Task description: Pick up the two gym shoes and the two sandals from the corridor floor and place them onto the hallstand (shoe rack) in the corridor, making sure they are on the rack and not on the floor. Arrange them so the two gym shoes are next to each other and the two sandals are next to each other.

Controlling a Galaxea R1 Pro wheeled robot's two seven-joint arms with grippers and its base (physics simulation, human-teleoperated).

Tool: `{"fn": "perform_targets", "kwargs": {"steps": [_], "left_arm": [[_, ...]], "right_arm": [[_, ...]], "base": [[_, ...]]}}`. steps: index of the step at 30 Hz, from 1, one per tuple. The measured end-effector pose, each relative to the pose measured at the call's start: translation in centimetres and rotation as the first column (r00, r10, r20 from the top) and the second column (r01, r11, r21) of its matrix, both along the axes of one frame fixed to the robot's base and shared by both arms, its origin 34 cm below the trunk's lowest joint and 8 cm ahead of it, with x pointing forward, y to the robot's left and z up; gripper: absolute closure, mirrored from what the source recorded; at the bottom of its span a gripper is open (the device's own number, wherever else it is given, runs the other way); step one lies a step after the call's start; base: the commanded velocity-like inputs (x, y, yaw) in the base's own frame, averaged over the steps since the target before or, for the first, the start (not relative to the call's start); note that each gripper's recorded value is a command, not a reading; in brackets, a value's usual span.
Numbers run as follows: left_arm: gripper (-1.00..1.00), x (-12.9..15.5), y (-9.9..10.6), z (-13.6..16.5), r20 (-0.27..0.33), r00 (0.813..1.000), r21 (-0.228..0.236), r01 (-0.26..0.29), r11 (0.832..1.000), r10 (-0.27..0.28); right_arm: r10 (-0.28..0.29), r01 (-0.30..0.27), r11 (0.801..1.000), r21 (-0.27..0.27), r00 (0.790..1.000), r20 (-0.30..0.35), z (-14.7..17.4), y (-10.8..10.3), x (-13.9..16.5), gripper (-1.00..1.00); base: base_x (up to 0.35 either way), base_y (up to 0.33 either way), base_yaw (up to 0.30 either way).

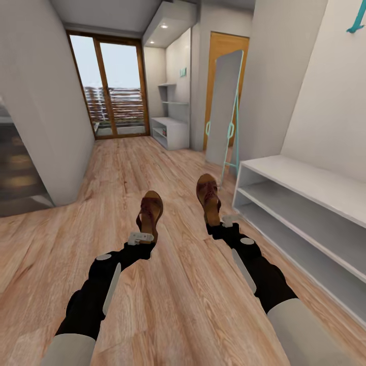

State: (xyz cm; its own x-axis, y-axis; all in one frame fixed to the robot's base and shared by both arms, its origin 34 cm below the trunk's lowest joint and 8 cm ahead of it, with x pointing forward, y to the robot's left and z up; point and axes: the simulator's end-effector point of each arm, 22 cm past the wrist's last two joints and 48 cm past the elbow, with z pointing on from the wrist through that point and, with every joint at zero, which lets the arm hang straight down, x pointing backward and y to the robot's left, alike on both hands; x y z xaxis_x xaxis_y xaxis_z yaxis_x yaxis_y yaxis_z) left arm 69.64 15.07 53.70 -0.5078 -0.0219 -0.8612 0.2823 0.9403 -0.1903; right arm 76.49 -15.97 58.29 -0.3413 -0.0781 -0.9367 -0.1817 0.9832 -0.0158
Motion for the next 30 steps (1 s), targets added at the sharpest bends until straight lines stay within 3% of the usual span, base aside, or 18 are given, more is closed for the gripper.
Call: {"fn": "perform_targets", "kwargs": {"steps": [30], "left_arm": [[1.00,0.00,0.01,0.00,0.000,1.000,0.000,0.000,1.000,0.000]], "right_arm": [[0.000,0.000,1.000,0.000,1.000,0.000,0.00,-0.01,0.00,1.00]], "base": [[0.339,0.000,0.297]]}}
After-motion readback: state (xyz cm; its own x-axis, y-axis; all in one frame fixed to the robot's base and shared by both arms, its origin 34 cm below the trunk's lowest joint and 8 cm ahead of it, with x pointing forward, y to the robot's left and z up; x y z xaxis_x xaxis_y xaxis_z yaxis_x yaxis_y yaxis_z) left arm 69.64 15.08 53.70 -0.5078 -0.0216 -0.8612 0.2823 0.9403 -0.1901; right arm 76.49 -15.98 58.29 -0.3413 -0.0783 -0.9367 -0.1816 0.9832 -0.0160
